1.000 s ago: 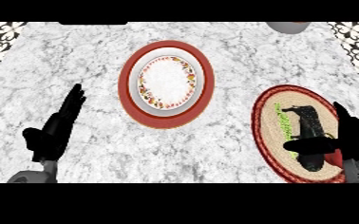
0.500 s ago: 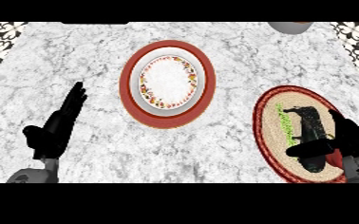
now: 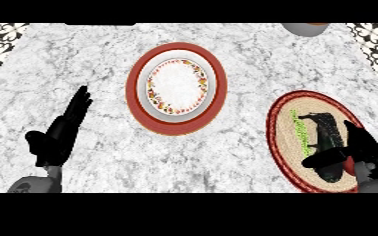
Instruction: Pick the eggplant from the placemat and place it in the plate
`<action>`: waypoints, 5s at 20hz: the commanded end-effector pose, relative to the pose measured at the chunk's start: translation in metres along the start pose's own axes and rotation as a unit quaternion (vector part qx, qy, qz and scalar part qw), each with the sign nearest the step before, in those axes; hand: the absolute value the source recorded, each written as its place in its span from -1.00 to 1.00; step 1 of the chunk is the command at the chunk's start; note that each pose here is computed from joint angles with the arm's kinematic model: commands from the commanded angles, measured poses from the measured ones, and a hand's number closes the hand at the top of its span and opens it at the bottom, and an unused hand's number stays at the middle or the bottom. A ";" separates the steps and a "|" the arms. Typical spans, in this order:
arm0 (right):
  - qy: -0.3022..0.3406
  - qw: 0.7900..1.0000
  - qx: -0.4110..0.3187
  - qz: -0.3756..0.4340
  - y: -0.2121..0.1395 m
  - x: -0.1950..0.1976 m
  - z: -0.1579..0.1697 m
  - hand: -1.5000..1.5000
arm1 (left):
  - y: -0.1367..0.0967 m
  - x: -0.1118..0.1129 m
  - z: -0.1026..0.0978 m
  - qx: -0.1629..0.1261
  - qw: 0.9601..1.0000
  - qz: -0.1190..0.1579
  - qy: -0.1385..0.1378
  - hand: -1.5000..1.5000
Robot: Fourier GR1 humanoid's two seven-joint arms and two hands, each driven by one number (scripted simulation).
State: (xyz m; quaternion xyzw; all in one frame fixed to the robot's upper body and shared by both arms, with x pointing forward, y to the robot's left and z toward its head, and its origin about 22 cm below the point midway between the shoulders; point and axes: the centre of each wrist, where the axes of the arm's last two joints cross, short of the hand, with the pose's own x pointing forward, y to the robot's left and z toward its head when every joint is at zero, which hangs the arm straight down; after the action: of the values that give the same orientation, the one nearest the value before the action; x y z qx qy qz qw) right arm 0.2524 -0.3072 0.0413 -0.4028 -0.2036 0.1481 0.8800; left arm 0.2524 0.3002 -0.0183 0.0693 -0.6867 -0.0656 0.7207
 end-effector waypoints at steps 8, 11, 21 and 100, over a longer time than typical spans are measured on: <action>0.036 0.998 0.054 0.016 0.027 -0.013 -0.024 1.00 | 0.015 0.007 0.000 0.001 1.000 -0.002 -0.004 0.00; 0.028 0.998 0.056 0.020 0.028 -0.012 -0.019 1.00 | -0.007 -0.014 -0.002 0.003 1.000 -0.003 0.009 0.00; -0.244 0.967 -0.038 0.059 0.081 -0.024 0.064 1.00 | 0.002 -0.012 0.008 0.006 1.000 0.006 0.008 0.00; -0.400 0.790 -0.141 -0.442 0.124 0.171 0.153 -1.00 | 0.001 -0.004 0.001 0.004 1.000 -0.004 0.000 0.00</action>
State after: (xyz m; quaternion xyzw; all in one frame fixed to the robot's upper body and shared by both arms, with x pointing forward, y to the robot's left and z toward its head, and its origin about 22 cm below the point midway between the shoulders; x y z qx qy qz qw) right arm 0.3426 -0.0477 0.0930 -0.3252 -0.7017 -0.0641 0.6307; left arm 0.2549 0.3003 -0.0236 0.0650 -0.6874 -0.0690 0.7201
